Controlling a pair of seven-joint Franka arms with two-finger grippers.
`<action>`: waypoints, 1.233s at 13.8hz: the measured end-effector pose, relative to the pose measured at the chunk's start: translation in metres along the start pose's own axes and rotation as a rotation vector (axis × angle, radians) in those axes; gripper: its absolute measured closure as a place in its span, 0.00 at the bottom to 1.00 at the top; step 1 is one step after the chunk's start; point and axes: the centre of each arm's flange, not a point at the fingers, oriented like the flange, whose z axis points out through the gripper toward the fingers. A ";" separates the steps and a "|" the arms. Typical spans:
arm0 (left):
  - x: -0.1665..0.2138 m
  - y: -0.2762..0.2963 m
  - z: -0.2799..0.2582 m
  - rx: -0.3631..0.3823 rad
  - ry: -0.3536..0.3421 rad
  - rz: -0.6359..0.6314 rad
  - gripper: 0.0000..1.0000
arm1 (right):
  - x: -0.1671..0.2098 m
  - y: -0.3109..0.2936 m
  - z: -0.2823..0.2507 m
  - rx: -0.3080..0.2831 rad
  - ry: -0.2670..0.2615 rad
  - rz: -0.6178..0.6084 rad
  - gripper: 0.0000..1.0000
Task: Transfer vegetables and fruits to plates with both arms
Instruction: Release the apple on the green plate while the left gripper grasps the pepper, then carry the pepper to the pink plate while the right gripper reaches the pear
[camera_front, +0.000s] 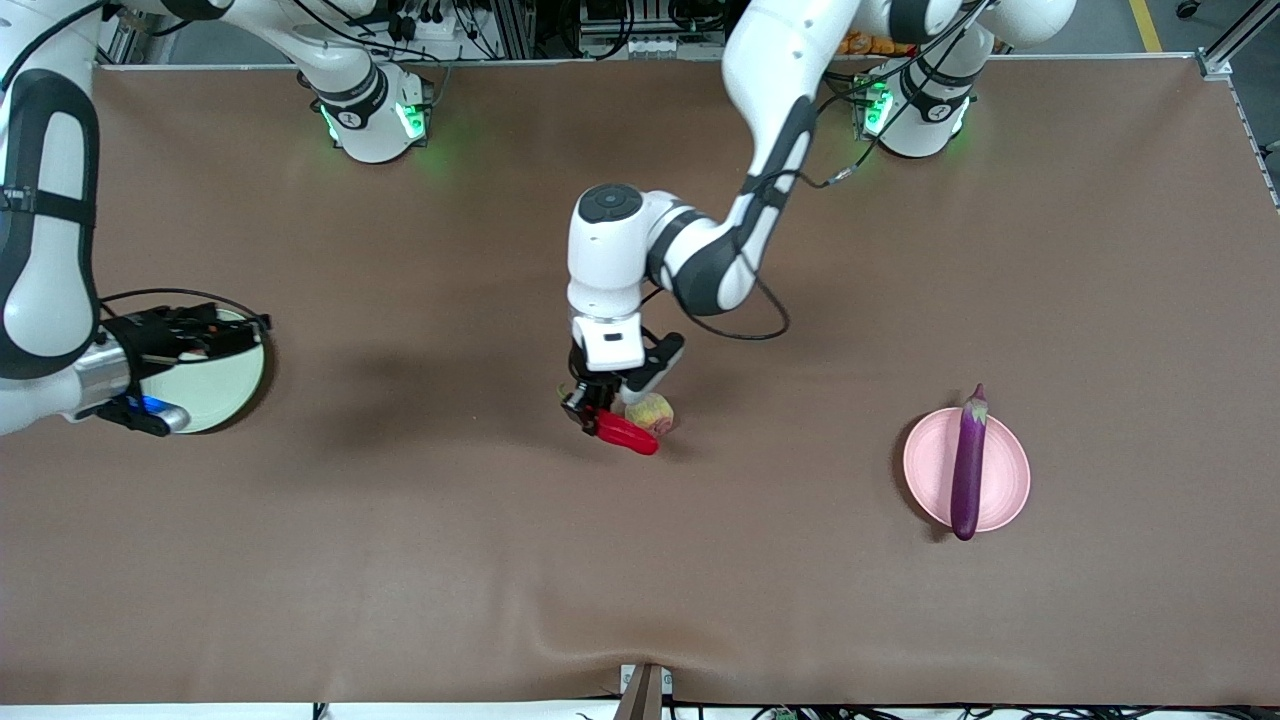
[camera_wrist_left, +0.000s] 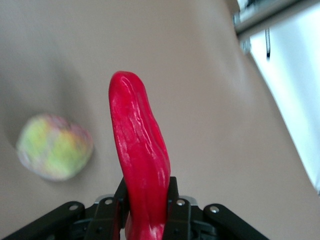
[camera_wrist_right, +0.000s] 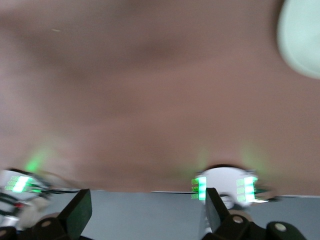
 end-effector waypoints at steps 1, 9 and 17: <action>0.022 0.005 -0.005 0.033 0.006 0.002 0.68 | -0.004 -0.023 0.005 0.014 -0.007 0.032 0.00; 0.205 -0.015 0.031 0.341 -0.048 0.194 0.68 | -0.023 -0.237 0.111 0.086 0.200 0.340 0.00; 0.327 -0.067 0.060 0.514 -0.289 0.831 0.68 | -0.006 -0.345 0.227 0.389 0.418 0.694 0.00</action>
